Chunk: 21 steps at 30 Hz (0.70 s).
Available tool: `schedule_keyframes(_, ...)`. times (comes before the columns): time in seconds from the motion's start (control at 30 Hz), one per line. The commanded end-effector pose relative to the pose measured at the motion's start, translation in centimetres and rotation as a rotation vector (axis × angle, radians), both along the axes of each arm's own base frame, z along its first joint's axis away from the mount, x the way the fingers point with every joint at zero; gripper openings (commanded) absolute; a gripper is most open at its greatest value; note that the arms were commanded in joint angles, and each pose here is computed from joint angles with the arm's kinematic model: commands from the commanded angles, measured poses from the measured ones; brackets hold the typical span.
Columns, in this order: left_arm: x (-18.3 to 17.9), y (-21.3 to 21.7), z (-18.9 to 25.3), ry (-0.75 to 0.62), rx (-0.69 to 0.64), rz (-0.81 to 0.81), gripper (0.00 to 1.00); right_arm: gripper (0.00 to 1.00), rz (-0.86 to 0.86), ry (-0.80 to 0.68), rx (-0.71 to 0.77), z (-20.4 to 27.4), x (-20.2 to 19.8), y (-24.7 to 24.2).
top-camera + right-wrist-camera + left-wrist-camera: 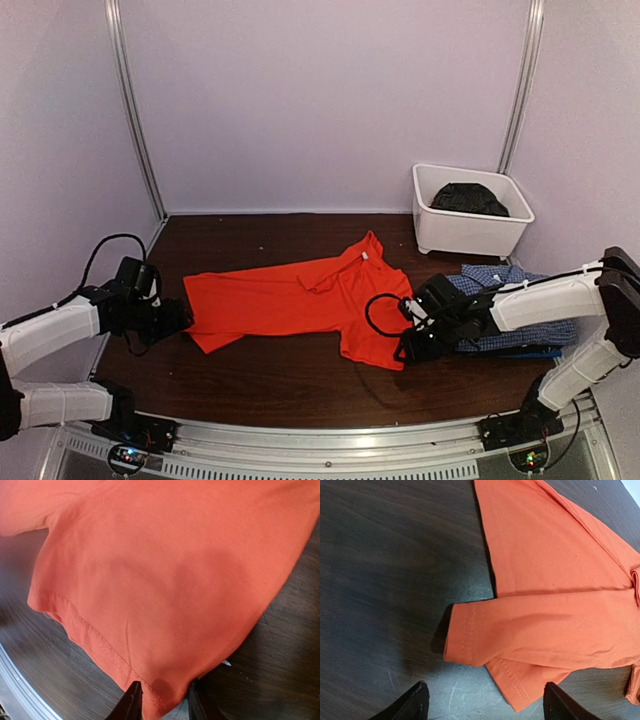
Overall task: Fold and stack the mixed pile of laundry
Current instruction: Pick up the crumpled T-shirt from the center of the board.
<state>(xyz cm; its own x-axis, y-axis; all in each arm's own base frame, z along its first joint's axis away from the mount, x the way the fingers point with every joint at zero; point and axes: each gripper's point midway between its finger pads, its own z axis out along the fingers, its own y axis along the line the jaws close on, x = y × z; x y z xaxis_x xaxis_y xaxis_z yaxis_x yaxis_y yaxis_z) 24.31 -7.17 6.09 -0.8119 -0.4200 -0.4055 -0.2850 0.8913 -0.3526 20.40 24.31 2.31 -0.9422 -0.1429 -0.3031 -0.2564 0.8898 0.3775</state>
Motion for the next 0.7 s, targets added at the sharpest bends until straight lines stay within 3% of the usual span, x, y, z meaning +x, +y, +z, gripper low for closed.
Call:
schedule_keyframes(0.0,0.1,0.8,-0.5,0.01,0.061,0.021,0.79,0.17,-0.018,0.059,-0.017,-2.0,-1.3,-0.6)
schedule_keyframes(0.07,0.1,0.8,-1.0,0.031,0.063,0.028,0.78,0.0,-0.017,0.052,0.002,-1.6,-1.1,-0.3)
schedule_keyframes(0.67,3.7,-0.3,-1.8,0.007,0.025,0.052,0.62,0.0,-0.033,-0.044,0.068,1.9,0.7,0.1)
